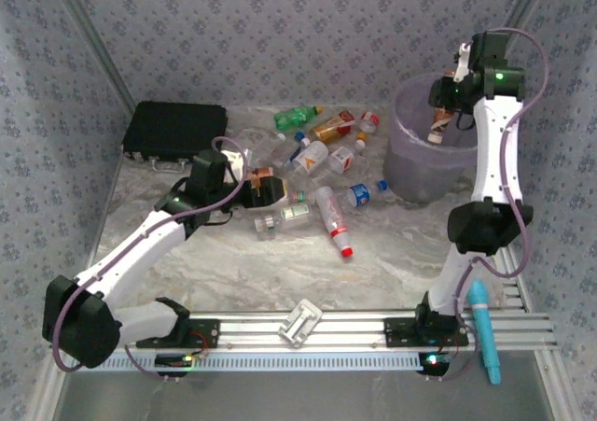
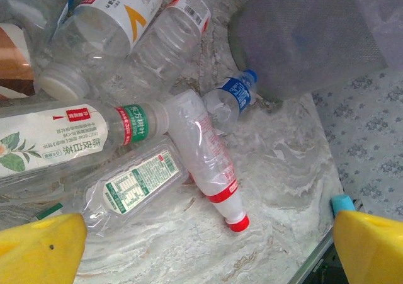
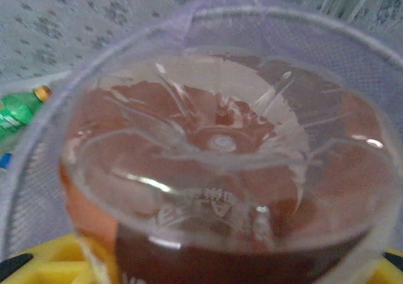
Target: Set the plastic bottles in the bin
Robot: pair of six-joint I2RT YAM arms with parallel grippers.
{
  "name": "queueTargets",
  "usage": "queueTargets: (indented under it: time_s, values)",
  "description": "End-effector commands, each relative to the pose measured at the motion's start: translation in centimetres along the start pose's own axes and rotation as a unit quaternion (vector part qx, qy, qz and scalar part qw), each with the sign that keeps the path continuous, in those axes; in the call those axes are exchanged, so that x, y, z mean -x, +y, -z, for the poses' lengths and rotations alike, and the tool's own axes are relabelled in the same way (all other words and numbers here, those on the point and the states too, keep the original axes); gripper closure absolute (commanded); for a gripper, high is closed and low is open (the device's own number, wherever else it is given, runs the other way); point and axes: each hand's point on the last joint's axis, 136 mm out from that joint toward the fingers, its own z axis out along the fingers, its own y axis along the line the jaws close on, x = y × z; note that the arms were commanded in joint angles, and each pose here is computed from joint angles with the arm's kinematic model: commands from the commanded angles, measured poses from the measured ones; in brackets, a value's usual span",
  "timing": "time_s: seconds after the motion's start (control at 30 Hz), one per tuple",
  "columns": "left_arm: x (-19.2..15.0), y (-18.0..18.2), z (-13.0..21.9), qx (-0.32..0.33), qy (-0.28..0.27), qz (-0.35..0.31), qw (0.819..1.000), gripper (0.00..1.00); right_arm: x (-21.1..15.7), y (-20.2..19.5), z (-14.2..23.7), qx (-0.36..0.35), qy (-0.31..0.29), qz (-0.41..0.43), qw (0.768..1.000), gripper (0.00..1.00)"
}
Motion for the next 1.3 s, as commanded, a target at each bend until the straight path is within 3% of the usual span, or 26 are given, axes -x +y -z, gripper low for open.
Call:
queueTargets:
  time_s: [0.0,0.17,0.67,0.7,0.83,0.9,1.07,1.27]
  values:
    - [-0.2,-0.1,1.0,-0.002,-0.006,-0.005,1.0,0.0,-2.4,-0.5,-1.2,-0.004,0.066,0.017,0.998,0.49]
    - [-0.7,0.3,1.6,0.011,-0.004,-0.017,1.0,0.0,-5.0,-1.1,-4.6,-0.003,0.133,0.027,0.991,0.49]
    - [-1.8,1.4,1.4,0.03,0.014,-0.024,0.999,0.0,-11.6,-1.0,-12.5,0.014,0.25,0.05,0.967,0.46]
    - [-2.0,1.8,1.4,0.04,0.02,-0.028,0.999,0.0,-12.1,-1.0,-12.7,0.016,0.257,0.05,0.965,0.44]
    - [-2.5,2.7,1.7,0.065,0.032,-0.039,0.997,0.0,-13.2,-1.2,-13.2,0.012,0.268,0.056,0.962,0.18]
    - [-2.5,2.7,1.8,0.068,0.032,-0.043,0.996,0.0,-13.2,-1.2,-13.1,0.009,0.266,0.059,0.962,0.11]
    - [-2.8,3.2,1.5,0.077,0.042,-0.052,0.995,0.0,-12.1,-1.2,-12.0,0.005,0.25,0.056,0.967,0.05]
    - [-3.0,5.0,1.1,0.141,0.067,-0.102,0.982,0.0,-9.5,-0.6,-8.6,0.033,0.203,0.034,0.978,0.03]
